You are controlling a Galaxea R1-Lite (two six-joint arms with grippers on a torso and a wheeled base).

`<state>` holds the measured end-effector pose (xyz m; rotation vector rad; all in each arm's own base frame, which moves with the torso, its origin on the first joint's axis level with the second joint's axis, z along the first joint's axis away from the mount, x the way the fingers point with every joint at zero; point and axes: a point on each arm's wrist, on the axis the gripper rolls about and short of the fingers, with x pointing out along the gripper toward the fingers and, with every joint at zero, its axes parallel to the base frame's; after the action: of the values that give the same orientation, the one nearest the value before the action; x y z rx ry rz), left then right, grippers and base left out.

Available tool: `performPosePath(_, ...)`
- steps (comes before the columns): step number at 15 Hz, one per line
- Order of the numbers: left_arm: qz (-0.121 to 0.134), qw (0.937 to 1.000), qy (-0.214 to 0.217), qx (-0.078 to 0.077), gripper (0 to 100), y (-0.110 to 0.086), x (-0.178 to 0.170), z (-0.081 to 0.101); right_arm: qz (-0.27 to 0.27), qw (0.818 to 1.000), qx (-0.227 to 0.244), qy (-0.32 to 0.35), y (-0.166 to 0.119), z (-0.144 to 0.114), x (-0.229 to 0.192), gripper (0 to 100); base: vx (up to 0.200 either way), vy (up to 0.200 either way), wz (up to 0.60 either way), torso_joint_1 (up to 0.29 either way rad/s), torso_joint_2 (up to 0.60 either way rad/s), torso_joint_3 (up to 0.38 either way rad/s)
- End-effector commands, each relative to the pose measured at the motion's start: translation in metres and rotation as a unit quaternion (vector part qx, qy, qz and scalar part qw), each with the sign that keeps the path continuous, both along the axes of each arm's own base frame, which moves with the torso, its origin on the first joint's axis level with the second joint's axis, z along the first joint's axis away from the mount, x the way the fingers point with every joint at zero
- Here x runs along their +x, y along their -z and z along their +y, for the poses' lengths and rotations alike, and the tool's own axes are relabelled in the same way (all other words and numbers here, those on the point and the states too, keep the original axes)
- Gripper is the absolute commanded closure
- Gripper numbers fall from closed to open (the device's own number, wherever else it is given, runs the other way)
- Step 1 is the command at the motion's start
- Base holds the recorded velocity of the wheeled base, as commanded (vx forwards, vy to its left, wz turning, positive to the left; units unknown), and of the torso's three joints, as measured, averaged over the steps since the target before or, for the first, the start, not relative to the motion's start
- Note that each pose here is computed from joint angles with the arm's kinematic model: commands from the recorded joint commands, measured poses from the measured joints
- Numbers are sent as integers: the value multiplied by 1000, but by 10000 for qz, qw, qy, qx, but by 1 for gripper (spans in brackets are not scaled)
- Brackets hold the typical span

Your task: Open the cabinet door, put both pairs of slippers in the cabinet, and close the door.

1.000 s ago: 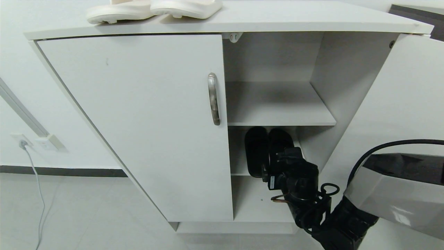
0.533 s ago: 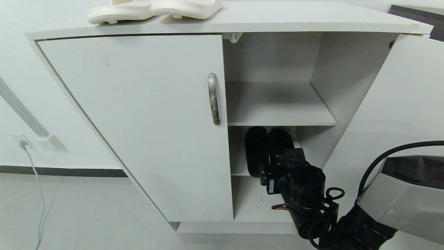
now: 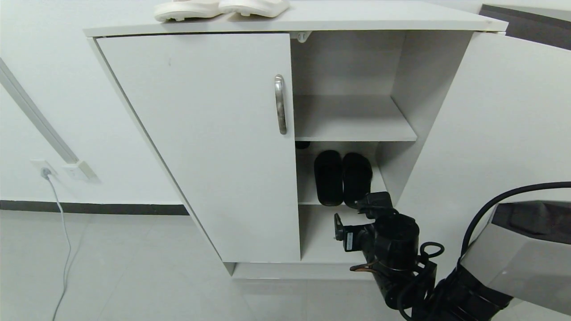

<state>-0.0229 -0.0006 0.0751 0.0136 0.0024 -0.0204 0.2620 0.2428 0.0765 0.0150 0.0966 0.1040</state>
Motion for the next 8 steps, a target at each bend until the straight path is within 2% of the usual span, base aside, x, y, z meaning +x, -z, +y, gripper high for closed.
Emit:
performPosePath(1,10,10000,-2,1,100,0,0,0,-1,10000,-3,-1,0,0,0,0,0,0,0,0,0,0)
performPosePath(8,3,10000,13,1,100,0,0,0,-12,10000,1,-10,0,0,0,0,0,0,0,0,0,0)
